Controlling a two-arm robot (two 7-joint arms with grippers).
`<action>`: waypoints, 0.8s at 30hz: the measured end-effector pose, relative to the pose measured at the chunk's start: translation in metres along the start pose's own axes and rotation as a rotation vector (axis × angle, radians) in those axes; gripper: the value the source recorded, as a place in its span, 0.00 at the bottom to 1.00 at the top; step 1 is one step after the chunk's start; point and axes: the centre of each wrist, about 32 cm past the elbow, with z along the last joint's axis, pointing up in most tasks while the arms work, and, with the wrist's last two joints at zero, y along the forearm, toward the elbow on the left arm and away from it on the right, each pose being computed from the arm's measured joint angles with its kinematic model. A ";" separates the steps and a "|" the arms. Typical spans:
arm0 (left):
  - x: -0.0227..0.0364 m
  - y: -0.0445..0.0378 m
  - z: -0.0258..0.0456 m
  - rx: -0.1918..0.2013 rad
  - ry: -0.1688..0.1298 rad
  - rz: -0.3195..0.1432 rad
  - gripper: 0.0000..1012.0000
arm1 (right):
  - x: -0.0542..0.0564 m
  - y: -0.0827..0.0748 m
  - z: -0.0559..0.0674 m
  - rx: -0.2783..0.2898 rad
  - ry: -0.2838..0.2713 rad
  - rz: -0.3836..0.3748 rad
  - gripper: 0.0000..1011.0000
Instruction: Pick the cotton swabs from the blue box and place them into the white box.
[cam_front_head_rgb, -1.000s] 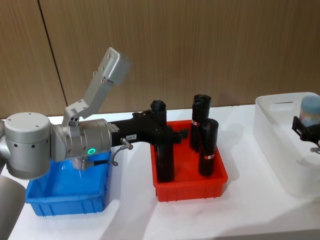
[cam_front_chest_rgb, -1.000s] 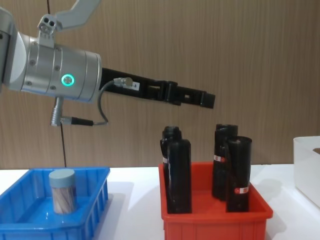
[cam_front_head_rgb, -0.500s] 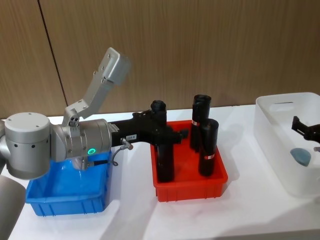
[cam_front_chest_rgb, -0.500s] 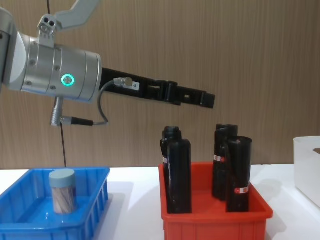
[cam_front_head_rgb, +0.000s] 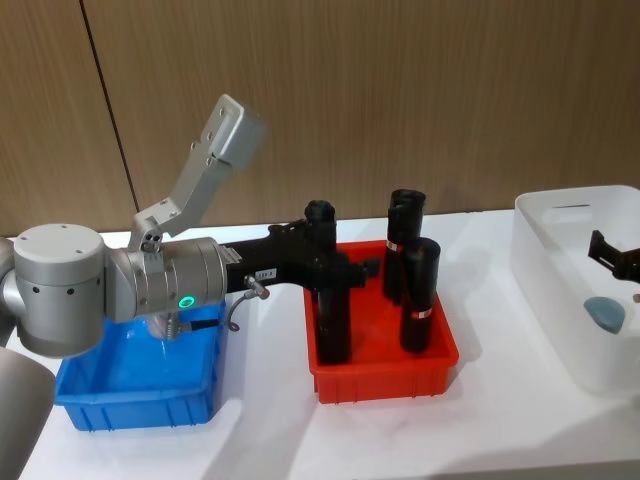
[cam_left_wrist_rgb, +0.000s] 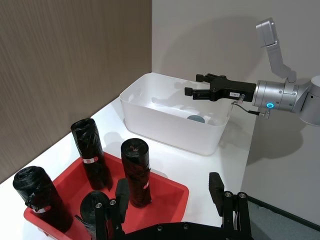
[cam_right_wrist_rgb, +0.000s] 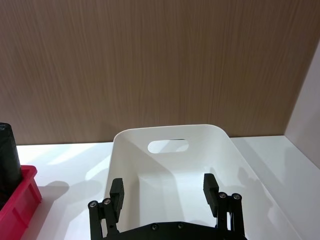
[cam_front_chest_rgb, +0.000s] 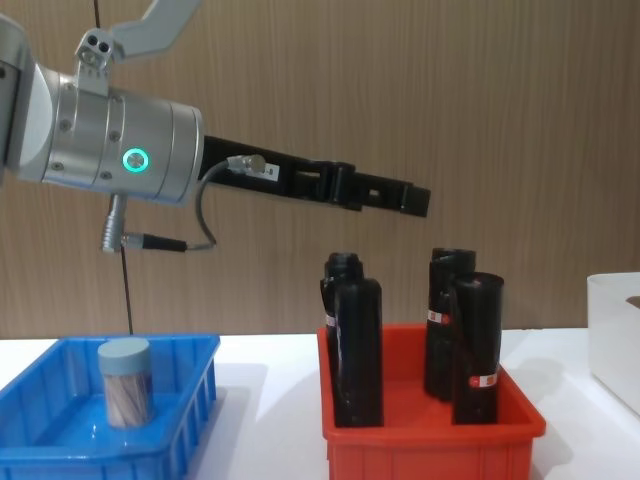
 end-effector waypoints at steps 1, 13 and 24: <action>0.0000 0.0000 0.0000 0.000 0.000 0.000 0.99 | 0.000 0.000 0.000 0.001 0.000 0.000 0.99; 0.0000 0.0000 0.0000 0.000 0.000 0.000 0.99 | 0.000 -0.001 0.000 0.005 0.001 0.002 0.99; -0.0055 -0.0005 -0.0098 -0.007 -0.023 0.050 0.99 | -0.011 -0.010 -0.002 0.022 -0.010 0.038 0.99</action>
